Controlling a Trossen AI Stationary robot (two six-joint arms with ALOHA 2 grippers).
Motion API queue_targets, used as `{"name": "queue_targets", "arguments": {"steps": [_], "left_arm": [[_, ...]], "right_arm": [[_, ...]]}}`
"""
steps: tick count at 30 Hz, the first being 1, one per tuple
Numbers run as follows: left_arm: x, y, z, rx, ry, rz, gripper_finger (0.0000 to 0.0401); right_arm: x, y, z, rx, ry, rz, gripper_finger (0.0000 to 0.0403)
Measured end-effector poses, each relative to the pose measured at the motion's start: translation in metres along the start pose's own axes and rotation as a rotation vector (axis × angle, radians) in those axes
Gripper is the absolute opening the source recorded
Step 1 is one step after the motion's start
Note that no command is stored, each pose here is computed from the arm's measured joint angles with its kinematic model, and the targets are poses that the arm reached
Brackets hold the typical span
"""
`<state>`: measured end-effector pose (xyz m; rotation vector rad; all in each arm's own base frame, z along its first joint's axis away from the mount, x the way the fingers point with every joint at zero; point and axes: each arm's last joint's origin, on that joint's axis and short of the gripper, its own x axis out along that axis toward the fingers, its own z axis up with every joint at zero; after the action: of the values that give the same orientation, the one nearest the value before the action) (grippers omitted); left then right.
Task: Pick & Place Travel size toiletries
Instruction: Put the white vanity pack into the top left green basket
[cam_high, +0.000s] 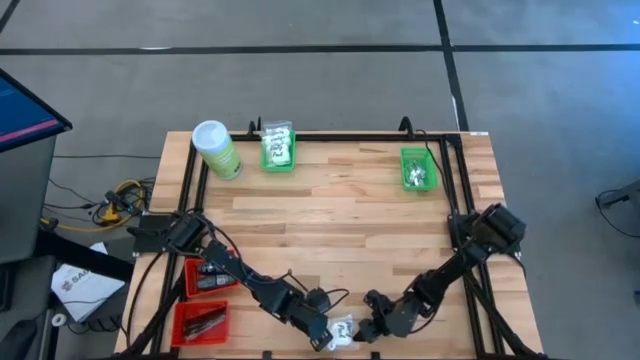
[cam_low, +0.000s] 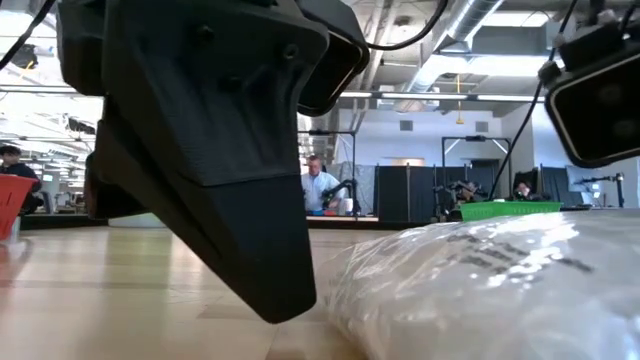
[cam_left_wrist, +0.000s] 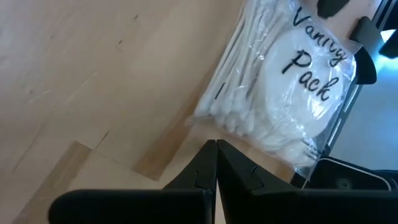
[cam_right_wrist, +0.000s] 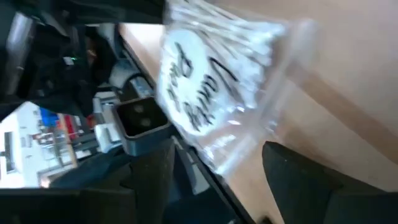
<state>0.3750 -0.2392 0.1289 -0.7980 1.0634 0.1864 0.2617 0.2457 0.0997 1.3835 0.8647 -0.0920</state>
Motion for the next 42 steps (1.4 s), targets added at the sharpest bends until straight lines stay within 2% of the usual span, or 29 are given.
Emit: {"name": "queue_targets", "arguments": {"steps": [9, 20, 24, 28, 37, 42], "left_arm": [[0.000, -0.001, 0.001, -0.001, -0.005, -0.015, 0.0000], [0.000, -0.002, 0.001, 0.005, -0.006, -0.022, 0.0000], [0.000, -0.002, 0.001, 0.006, -0.003, -0.024, 0.0000], [0.000, -0.002, 0.001, 0.007, -0.003, -0.024, 0.0000], [0.000, -0.002, 0.001, 0.002, -0.004, -0.027, 0.0000], [-0.001, -0.006, -0.004, 0.001, -0.003, -0.044, 0.0000]], "right_arm": [[0.011, 0.005, 0.012, -0.012, -0.015, 0.104, 0.0193], [0.012, 0.009, 0.023, -0.062, -0.021, 0.136, 0.0034], [0.011, 0.009, 0.015, -0.080, 0.034, 0.146, 0.0003], [0.007, 0.005, 0.004, -0.028, 0.063, 0.089, 0.0022], [0.005, -0.006, 0.000, 0.027, 0.053, -0.036, 0.0129], [0.005, -0.010, 0.001, 0.054, 0.037, -0.091, 0.0176]]}}
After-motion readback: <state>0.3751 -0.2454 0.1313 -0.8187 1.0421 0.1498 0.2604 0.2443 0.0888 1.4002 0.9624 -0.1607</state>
